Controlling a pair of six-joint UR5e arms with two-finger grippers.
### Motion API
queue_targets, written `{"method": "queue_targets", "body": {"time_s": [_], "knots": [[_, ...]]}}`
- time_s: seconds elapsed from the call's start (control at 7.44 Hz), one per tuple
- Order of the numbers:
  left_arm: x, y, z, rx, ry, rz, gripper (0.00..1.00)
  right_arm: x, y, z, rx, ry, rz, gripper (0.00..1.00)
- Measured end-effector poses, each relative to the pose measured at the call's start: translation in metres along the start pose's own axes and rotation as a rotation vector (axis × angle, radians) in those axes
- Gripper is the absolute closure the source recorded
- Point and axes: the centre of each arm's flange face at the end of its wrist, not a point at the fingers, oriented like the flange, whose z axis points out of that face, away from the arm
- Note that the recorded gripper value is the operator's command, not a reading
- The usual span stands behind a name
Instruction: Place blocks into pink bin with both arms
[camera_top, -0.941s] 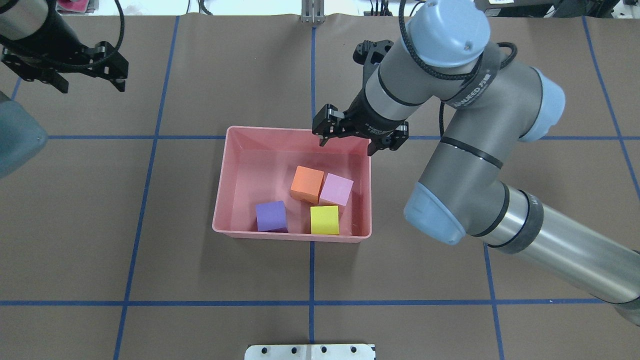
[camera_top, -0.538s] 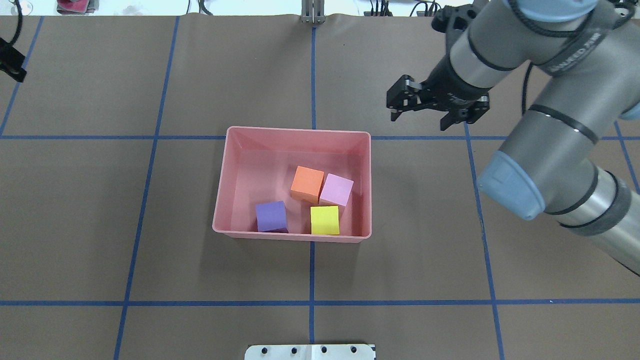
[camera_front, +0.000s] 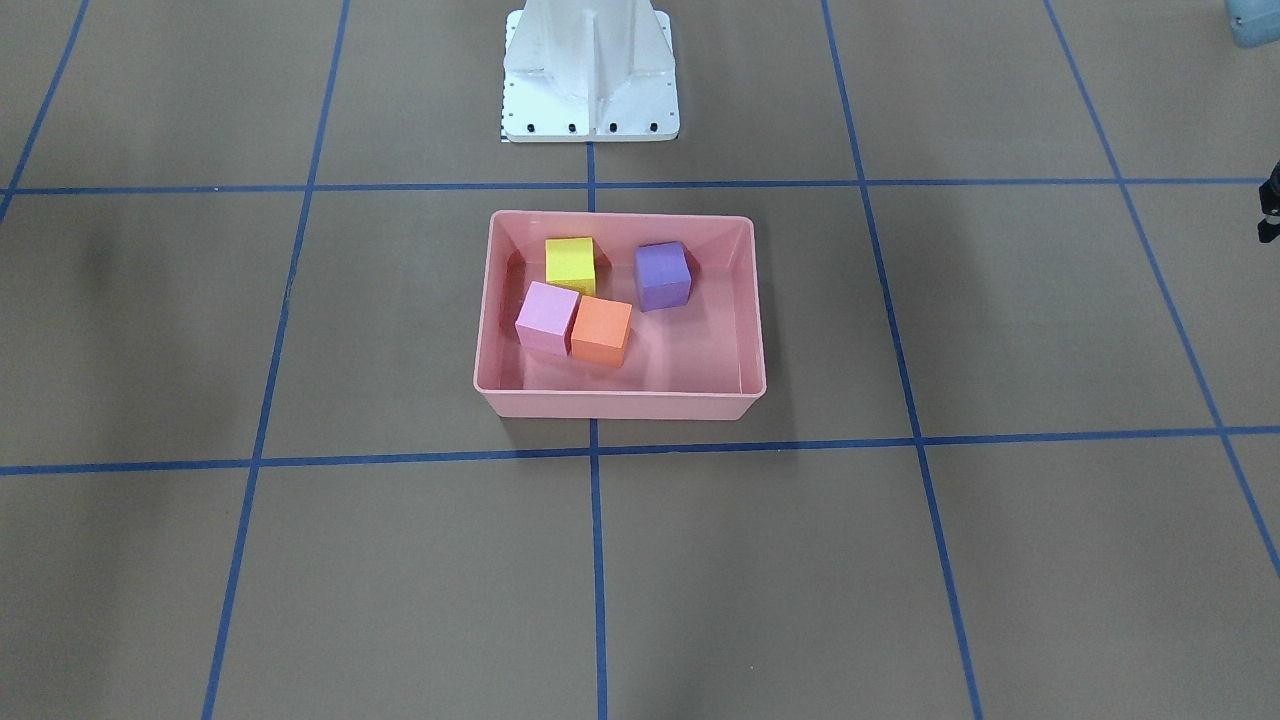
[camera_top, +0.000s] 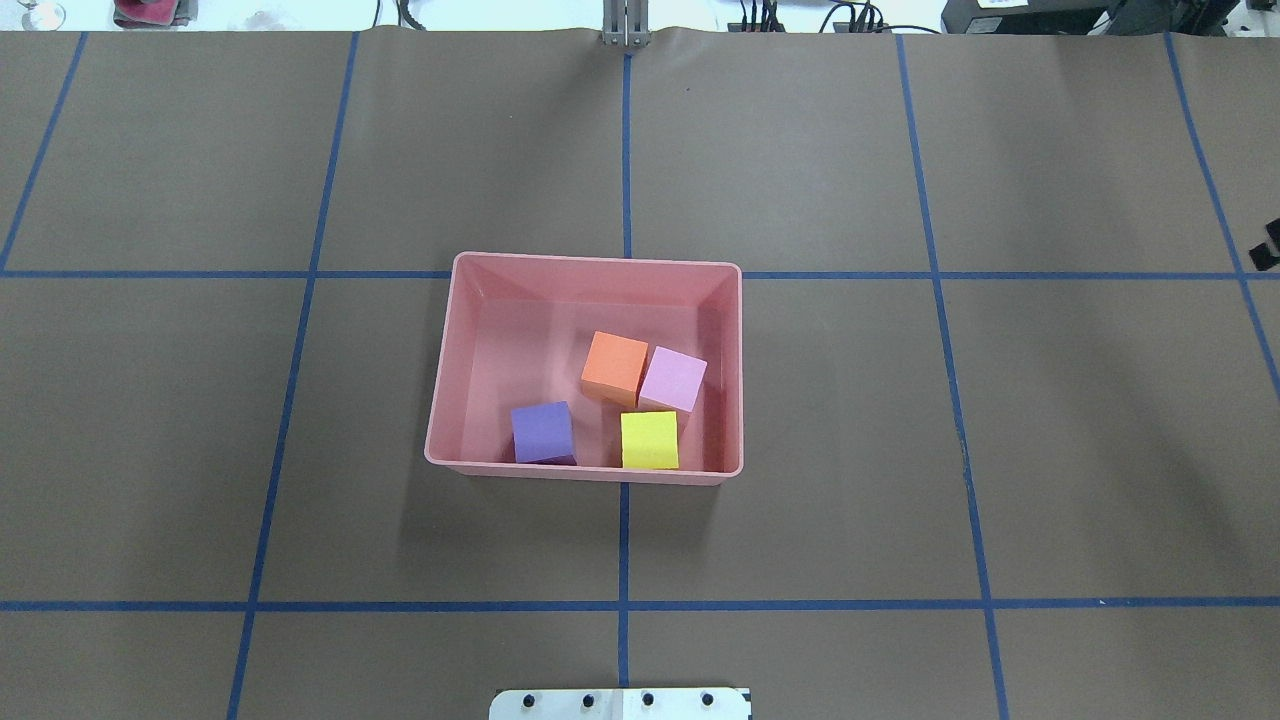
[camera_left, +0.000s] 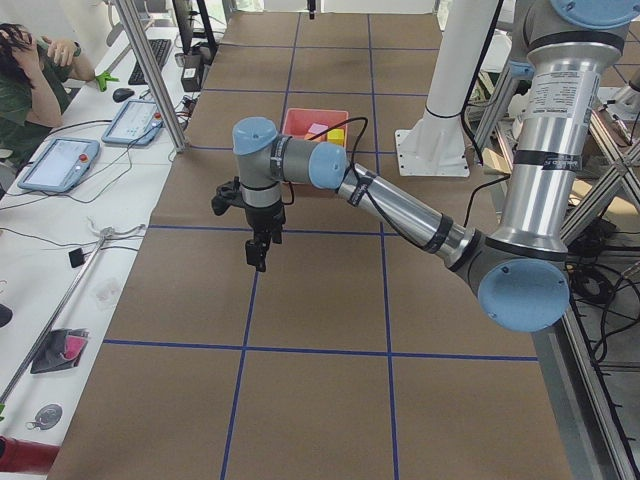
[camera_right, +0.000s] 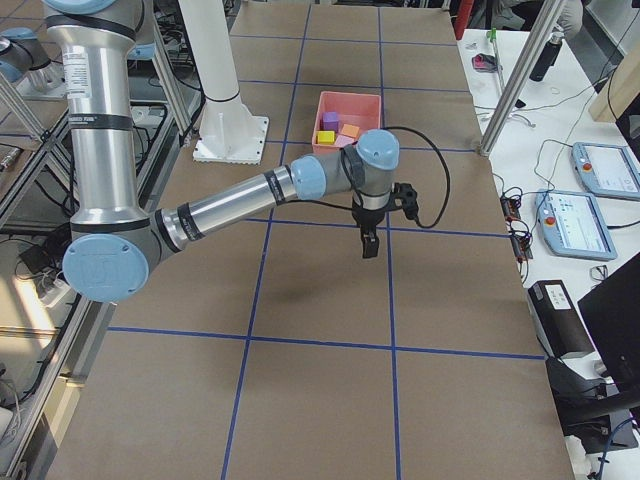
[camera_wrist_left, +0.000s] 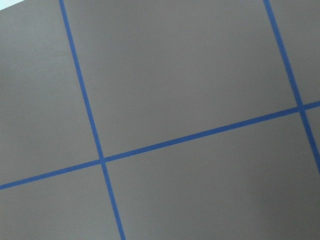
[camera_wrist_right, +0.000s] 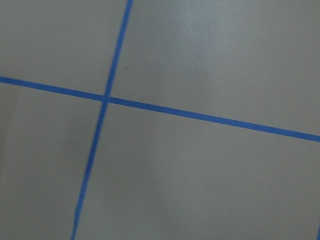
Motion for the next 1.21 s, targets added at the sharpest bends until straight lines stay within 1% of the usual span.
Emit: {"method": "queue_targets", "body": {"time_s": [0.13,0.27,0.4,0.54,0.67,0.94,1.21], "knots": [[-0.012,0.009,0.009,0.012,0.031,-0.006,0.0,0.039,0.004,0.001,0.004,-0.009,0.037,0.0],[-0.023,0.018,0.016,0.017,0.079,-0.025,0.0,0.06,0.005,-0.004,0.029,0.0,0.036,0.0],[-0.039,0.028,0.027,0.008,0.105,-0.058,0.0,0.07,0.004,-0.008,0.047,0.023,0.023,0.0],[-0.058,0.039,0.036,0.002,0.118,-0.094,0.0,0.08,0.005,-0.004,0.045,0.036,0.028,0.0],[-0.074,0.055,0.046,-0.002,0.125,-0.103,0.0,0.089,0.006,0.003,0.032,0.039,0.045,0.0],[-0.094,0.085,0.065,-0.013,0.131,-0.09,0.0,0.099,0.012,0.012,0.015,0.019,0.069,0.0],[-0.107,0.108,0.085,-0.015,0.131,-0.079,0.0,0.107,0.02,0.012,0.014,-0.003,0.086,0.0]]}}
